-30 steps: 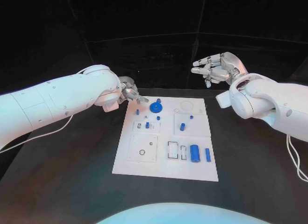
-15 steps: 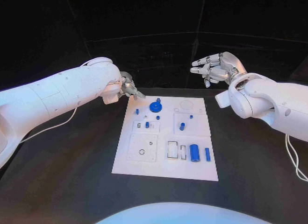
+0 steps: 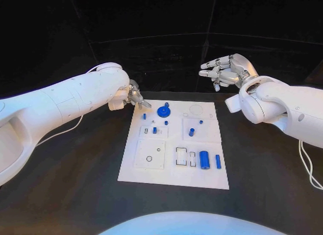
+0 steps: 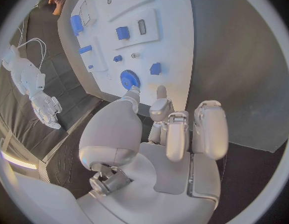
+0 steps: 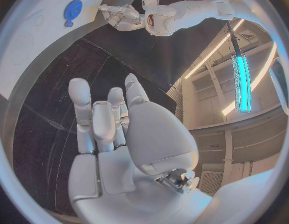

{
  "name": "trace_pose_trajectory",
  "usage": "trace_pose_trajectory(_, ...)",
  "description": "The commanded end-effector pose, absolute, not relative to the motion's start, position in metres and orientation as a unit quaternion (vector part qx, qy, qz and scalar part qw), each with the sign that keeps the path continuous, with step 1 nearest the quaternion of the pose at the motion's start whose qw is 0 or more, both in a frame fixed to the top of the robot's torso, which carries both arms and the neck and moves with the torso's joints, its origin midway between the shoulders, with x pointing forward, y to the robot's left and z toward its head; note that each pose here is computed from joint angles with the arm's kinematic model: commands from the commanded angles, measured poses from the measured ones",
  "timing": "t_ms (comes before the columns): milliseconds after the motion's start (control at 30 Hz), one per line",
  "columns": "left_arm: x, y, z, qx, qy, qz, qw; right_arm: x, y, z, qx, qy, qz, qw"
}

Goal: Assemble the parts on the task board

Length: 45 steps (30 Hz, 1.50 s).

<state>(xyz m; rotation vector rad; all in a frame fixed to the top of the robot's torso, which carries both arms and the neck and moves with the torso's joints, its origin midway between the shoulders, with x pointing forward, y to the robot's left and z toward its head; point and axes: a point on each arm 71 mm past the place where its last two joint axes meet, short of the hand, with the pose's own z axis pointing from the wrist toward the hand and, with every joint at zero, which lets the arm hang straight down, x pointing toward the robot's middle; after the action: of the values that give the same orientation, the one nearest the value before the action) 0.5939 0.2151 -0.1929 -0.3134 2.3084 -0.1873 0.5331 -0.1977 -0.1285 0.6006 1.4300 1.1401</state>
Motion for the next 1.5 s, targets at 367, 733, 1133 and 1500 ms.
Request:
trace_pose_trajectory(367,0.591,0.212,-0.207,-0.100,0.924,-0.054,0.366,0.533,-0.195,-0.127,0.248,0.610,0.489,0.571)
trace_pose_trajectory(733,0.589,0.211,-0.210,-0.095,0.927,-0.054,0.359,0.533,-0.194,-0.127,0.247,0.610,0.491,0.571)
trace_pose_trajectory(1133,0.589,0.209,-0.211,-0.091,0.928,-0.062,0.357,0.534,-0.193,-0.127,0.247,0.610,0.491,0.571)
trace_pose_trajectory(1500,0.588,0.206,-0.212,-0.085,0.932,-0.079,0.343,0.534,-0.193,-0.127,0.247,0.611,0.491,0.570)
